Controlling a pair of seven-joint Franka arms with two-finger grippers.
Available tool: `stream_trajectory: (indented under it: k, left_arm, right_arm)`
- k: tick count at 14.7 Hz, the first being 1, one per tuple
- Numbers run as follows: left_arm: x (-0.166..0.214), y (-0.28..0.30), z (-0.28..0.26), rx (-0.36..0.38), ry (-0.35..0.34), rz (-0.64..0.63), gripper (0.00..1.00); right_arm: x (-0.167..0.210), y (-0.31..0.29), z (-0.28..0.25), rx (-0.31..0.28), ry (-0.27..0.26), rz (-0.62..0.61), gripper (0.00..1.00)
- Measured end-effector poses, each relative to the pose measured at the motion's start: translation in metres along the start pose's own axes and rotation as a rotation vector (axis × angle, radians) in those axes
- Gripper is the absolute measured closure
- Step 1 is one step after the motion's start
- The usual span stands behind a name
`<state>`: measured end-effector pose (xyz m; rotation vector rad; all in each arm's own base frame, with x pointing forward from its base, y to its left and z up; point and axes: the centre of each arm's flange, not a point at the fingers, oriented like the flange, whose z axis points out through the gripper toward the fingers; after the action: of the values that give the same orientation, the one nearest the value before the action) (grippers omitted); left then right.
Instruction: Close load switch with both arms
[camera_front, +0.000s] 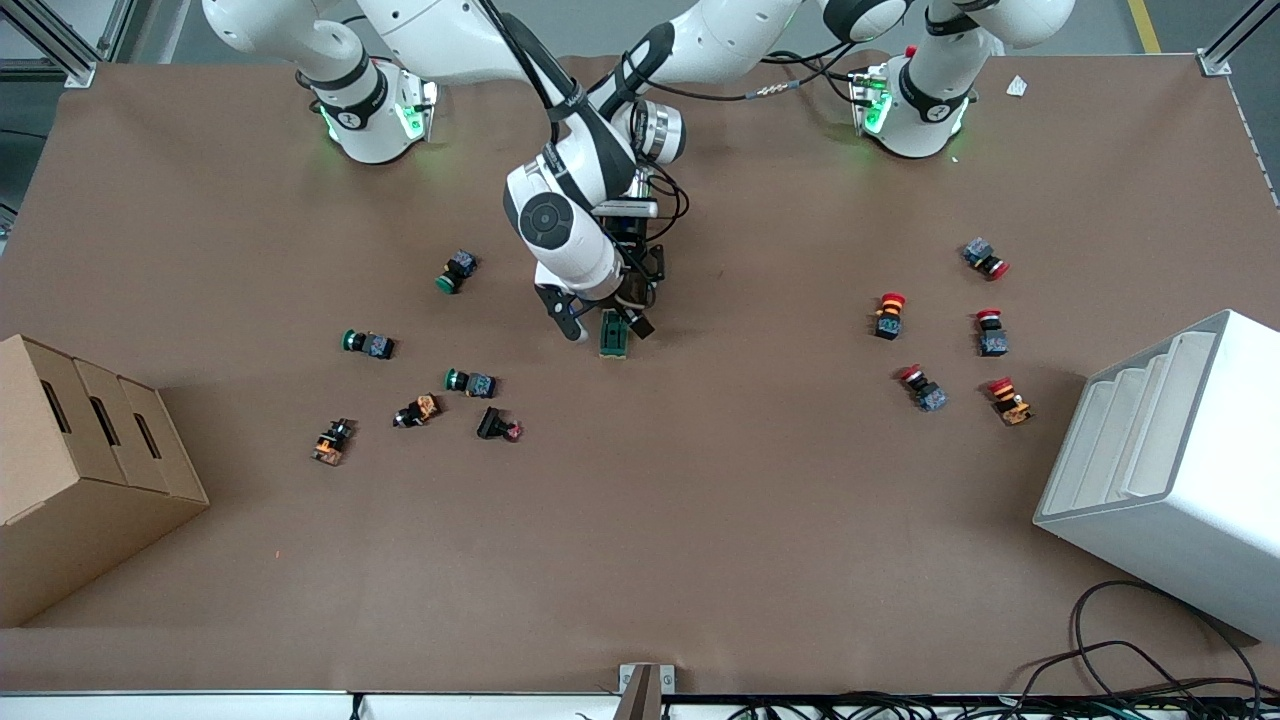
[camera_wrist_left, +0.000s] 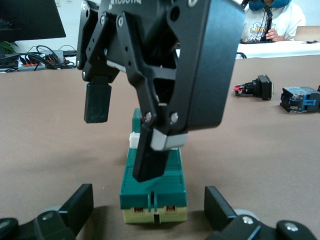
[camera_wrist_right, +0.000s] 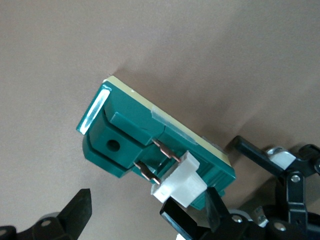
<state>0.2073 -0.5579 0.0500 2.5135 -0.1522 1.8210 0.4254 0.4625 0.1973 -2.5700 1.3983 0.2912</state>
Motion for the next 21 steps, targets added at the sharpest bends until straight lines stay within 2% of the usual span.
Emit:
stream_trajectory:
  k: [17, 19, 21]
  left_arm:
    - [0.001, 0.000, 0.002, 0.000, 0.004, 0.000, 0.00]
    - [0.001, 0.000, 0.002, 0.000, 0.004, 0.000, 0.00]
    - [0.001, 0.000, 0.002, 0.000, 0.004, 0.000, 0.00]
  right_arm:
    - [0.005, -0.017, -0.021, 0.006, -0.023, 0.027, 0.00]
    - [0.008, -0.024, -0.030, 0.027, -0.026, 0.034, 0.00]
    - [0.022, -0.036, -0.040, 0.077, -0.016, 0.045, 0.00]
